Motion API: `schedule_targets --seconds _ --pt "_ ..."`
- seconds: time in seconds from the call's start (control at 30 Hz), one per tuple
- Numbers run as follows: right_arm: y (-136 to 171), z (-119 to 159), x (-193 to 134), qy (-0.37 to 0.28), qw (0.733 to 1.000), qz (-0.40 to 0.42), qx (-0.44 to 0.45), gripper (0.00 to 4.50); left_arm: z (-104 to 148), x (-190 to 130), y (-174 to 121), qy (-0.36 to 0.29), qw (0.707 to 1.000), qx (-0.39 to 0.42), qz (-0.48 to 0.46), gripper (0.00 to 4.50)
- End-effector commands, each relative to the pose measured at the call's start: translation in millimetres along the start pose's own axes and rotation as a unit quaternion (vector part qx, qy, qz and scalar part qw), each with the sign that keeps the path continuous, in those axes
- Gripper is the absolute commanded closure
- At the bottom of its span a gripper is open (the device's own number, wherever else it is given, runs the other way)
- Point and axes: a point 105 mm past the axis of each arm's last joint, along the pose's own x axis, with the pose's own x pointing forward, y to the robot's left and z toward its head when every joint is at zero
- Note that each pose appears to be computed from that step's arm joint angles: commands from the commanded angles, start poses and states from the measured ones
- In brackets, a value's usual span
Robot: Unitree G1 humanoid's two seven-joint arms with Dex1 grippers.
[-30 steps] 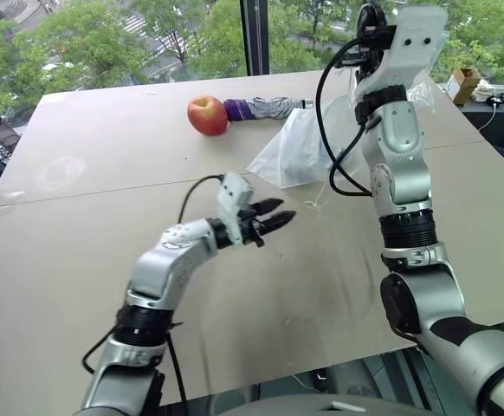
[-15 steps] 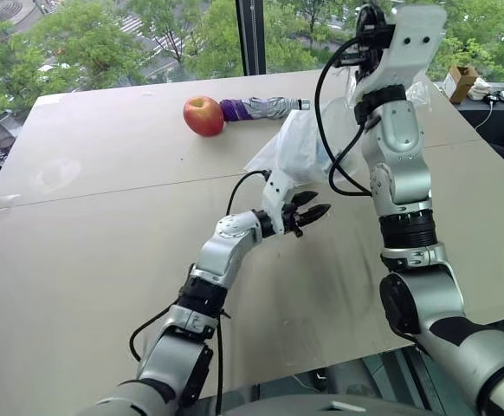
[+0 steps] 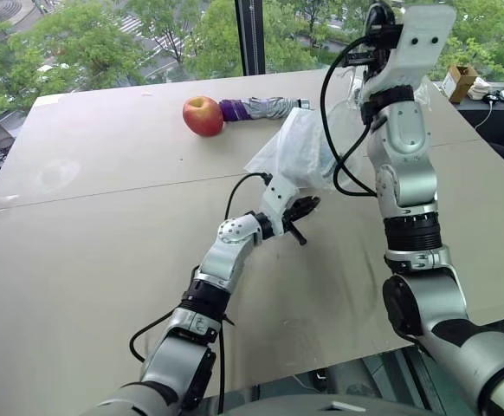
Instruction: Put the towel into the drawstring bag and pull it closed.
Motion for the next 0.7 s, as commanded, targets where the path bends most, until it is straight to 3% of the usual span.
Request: schedule_targets --seconds 0.03,0.17,0.27,0.4,0.47,0.57,0.7 --pt "-28.7 19.9 -2.4 -0.039 0.997 -0.058 -0.037 4.5 46.7 -34.7 43.3 -0.08 0.978 0.118 0.152 4.48" --pt "-62.0 10.0 -11.7 -0.021 0.99 -0.125 -0.062 4.5 74.5 -96.8 89.3 -0.091 0.916 0.21 0.329 4.48" --pt "-92.4 -6.9 -24.3 0.014 0.98 -0.188 -0.067 4.5 85.7 -151.5 119.5 -0.072 0.85 0.244 0.461 4.48" --pt "-132.6 -40.1 -50.1 0.087 0.954 -0.282 -0.047 4.5 77.2 -207.3 142.1 -0.025 0.78 0.238 0.578 4.48" --pt "-153.5 -62.6 -70.1 0.134 0.928 -0.349 -0.006 4.5 64.8 -242.9 154.2 0.001 0.732 0.199 0.651 4.48" --pt "-166.9 -89.0 -92.6 0.186 0.887 -0.418 0.066 4.5 52.0 -267.9 161.9 0.012 0.7 0.146 0.699 4.48" --pt "-167.3 -103.5 -103.8 0.218 0.863 -0.444 0.101 4.5 48.8 -274.8 166.4 0.005 0.694 0.117 0.711 4.48"
